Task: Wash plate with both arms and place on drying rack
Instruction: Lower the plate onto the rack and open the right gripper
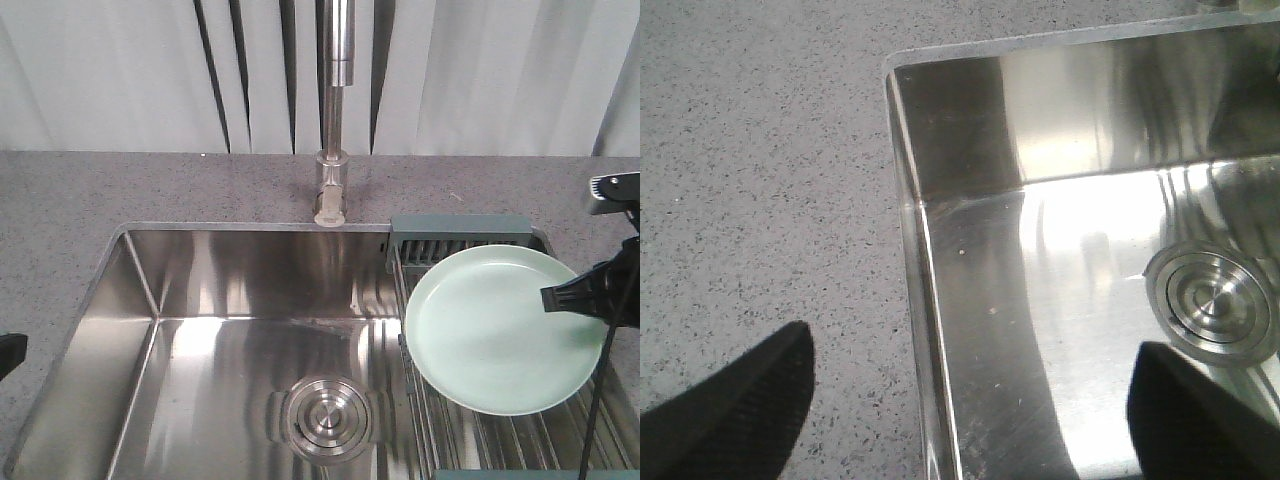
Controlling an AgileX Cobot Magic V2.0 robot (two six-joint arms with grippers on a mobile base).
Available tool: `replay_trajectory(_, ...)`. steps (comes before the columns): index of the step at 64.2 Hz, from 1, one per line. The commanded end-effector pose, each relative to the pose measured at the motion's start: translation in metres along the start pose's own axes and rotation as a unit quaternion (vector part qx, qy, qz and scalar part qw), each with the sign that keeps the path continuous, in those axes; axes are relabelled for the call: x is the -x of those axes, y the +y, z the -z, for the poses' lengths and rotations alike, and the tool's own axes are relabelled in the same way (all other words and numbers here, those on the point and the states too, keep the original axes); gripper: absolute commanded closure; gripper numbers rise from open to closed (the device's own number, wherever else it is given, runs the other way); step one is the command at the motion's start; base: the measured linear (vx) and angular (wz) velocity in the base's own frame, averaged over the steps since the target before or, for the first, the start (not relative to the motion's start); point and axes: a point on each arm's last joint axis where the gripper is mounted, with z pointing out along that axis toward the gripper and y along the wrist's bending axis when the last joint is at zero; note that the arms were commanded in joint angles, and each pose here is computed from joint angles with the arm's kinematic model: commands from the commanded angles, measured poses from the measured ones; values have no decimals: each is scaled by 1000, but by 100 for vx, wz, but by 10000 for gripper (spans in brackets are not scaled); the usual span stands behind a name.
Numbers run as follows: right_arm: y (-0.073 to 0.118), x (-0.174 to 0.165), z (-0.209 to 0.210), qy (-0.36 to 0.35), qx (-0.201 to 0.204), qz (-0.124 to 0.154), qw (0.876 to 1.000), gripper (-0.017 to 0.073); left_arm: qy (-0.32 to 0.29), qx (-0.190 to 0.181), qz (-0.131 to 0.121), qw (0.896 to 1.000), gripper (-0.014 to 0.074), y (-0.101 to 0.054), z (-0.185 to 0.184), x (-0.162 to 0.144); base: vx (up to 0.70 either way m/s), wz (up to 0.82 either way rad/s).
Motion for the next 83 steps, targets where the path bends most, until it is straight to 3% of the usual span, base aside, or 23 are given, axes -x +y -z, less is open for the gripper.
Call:
replay_trajectory(1,-13,13,15,-57,-28,-10,998,561,-47,2,7,999,1,0,6,13,0,0)
replay_trajectory(8,-22,12,14,-54,-46,-5,997,561,-47,2,7,999,1,0,6,13,0,0)
replay_trajectory(15,-28,11,9,-42,-63,21,997,561,-47,2,7,999,1,0,6,13,0,0)
replay_trajectory(37,-32,24,-27,-23,-59,55,996,561,-47,2,7,999,1,0,6,13,0,0)
replay_trajectory(48,-21,33,-49,-13,-42,85,995,561,-47,2,7,999,1,0,6,13,0,0)
replay_trajectory(70,-22,37,-86,24,-36,94,995,541,-47,2,7,999,1,0,6,13,0,0)
replay_trajectory(83,-22,36,-87,25,-36,87,995,431,-47,2,7,999,1,0,6,13,0,0)
